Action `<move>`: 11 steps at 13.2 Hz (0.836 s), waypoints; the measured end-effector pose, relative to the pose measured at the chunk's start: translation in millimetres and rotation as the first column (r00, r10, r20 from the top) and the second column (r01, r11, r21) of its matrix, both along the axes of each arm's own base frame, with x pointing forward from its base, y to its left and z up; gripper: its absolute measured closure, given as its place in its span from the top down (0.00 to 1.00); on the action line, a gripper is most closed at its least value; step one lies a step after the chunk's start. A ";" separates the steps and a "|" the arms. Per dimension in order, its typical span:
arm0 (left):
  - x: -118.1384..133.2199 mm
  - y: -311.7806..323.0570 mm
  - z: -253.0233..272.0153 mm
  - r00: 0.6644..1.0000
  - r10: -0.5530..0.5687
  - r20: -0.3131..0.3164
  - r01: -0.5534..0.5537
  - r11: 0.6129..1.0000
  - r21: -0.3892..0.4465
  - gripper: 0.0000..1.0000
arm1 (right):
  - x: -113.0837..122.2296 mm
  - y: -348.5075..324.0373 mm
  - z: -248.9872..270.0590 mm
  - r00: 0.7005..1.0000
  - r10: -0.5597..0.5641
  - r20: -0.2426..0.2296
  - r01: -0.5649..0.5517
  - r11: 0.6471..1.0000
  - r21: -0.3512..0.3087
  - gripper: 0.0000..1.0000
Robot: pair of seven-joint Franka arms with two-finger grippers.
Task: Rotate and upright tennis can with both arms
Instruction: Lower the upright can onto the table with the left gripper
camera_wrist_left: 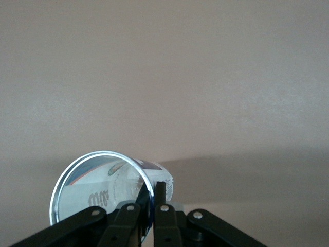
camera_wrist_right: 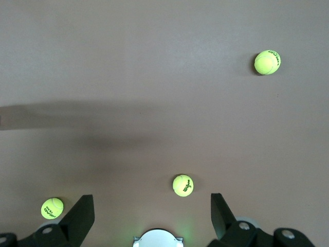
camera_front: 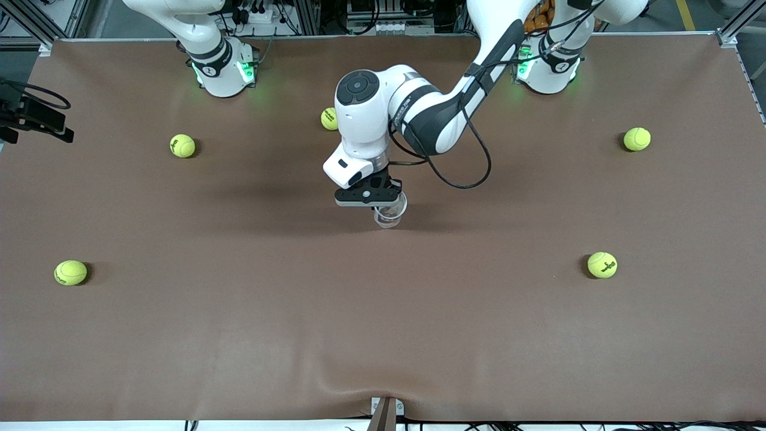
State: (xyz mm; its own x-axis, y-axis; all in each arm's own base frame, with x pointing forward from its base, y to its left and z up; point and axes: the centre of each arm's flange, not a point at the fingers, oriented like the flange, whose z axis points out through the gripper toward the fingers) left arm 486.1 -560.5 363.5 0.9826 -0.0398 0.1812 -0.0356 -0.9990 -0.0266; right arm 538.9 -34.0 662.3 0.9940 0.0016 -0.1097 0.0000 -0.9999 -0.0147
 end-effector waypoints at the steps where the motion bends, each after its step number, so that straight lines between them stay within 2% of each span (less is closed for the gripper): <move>1: 0.5 0.4 0.0 1.000 0.001 0.001 -0.001 1.000 0.001 0.06 | 0.0 0.0 0.0 1.000 0.000 0.000 0.000 1.000 0.000 1.00; 7: 2.5 2.0 -4.6 1.000 0.011 0.002 -0.011 1.000 0.008 0.06 | 5.8 -0.9 -10.4 1.000 -0.001 -0.019 0.001 1.000 0.000 1.00; 8: 1.8 1.6 -5.2 1.000 0.020 0.001 -0.020 1.000 0.008 0.12 | 8.5 -0.7 -14.3 1.000 -0.001 -0.024 0.001 1.000 0.000 1.00; 9: 1.7 1.7 -7.2 1.000 0.022 -0.001 -0.022 1.000 0.010 0.12 | 9.9 -0.8 -16.5 1.000 -0.001 -0.027 0.001 1.000 0.000 1.00; 11: 1.9 1.8 -10.2 1.000 0.019 0.001 -0.019 1.000 0.017 0.29 | 10.1 -0.7 -16.6 1.000 -0.001 -0.027 0.001 1.000 0.000 1.00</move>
